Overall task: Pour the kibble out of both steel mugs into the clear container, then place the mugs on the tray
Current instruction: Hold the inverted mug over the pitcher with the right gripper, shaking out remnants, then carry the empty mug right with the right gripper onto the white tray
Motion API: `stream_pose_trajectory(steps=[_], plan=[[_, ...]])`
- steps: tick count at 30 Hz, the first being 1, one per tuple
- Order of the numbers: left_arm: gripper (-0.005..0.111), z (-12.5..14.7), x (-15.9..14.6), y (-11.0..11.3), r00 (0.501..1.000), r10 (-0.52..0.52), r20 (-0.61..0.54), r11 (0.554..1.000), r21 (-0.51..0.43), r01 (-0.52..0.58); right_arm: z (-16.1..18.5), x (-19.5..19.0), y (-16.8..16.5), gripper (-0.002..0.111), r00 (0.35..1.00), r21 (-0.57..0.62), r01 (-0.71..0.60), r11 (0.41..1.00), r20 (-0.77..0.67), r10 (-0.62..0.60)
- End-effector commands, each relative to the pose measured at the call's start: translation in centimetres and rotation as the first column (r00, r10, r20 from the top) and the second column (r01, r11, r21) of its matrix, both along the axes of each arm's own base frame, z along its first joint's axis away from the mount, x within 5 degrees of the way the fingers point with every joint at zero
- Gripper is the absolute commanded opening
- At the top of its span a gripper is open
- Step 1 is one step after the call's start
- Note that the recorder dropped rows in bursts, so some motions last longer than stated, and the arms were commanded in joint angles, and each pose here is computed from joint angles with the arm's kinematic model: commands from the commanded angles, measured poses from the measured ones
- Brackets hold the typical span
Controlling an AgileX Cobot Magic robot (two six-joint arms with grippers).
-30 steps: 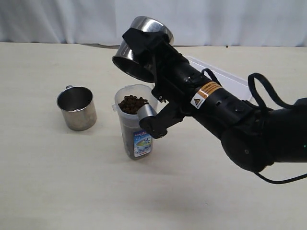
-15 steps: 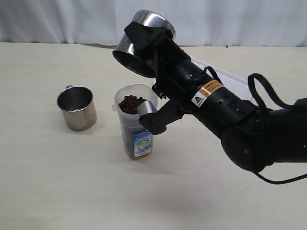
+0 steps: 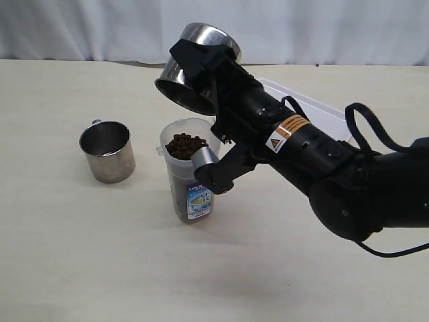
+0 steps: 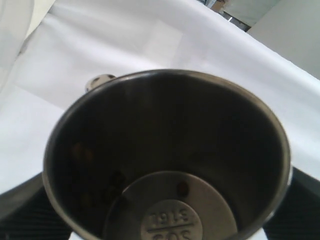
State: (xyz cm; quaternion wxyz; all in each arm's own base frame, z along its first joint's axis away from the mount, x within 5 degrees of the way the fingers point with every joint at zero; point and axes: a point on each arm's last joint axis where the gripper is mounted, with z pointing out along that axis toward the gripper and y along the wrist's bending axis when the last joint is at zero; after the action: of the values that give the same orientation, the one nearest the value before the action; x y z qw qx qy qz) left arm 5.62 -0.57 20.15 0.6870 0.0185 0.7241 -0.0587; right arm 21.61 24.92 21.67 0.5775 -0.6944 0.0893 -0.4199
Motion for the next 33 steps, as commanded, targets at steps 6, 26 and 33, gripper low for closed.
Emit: stream_pose_trajectory(steps=[6, 26, 33], plan=[[0.0, 0.0, 0.0, 0.0, 1.0, -0.002, 0.011, 1.0, -0.009, 0.002, -0.3, -0.1, 0.1, 0.005, 1.0, -0.03, -0.018, 0.999, -0.007, 0.018], [0.0, 0.0, 0.0, 0.0, 1.0, -0.002, 0.011, 1.0, -0.009, 0.002, -0.1, -0.5, 0.4, 0.005, 0.997, -0.039, -0.066, 0.997, 0.037, 0.068], [0.0, 0.0, 0.0, 0.0, 1.0, -0.002, 0.012, 1.0, -0.006, 0.002, 0.4, 0.8, -1.0, 0.005, 0.989, 0.138, 0.139, 0.981, -0.077, -0.13]])
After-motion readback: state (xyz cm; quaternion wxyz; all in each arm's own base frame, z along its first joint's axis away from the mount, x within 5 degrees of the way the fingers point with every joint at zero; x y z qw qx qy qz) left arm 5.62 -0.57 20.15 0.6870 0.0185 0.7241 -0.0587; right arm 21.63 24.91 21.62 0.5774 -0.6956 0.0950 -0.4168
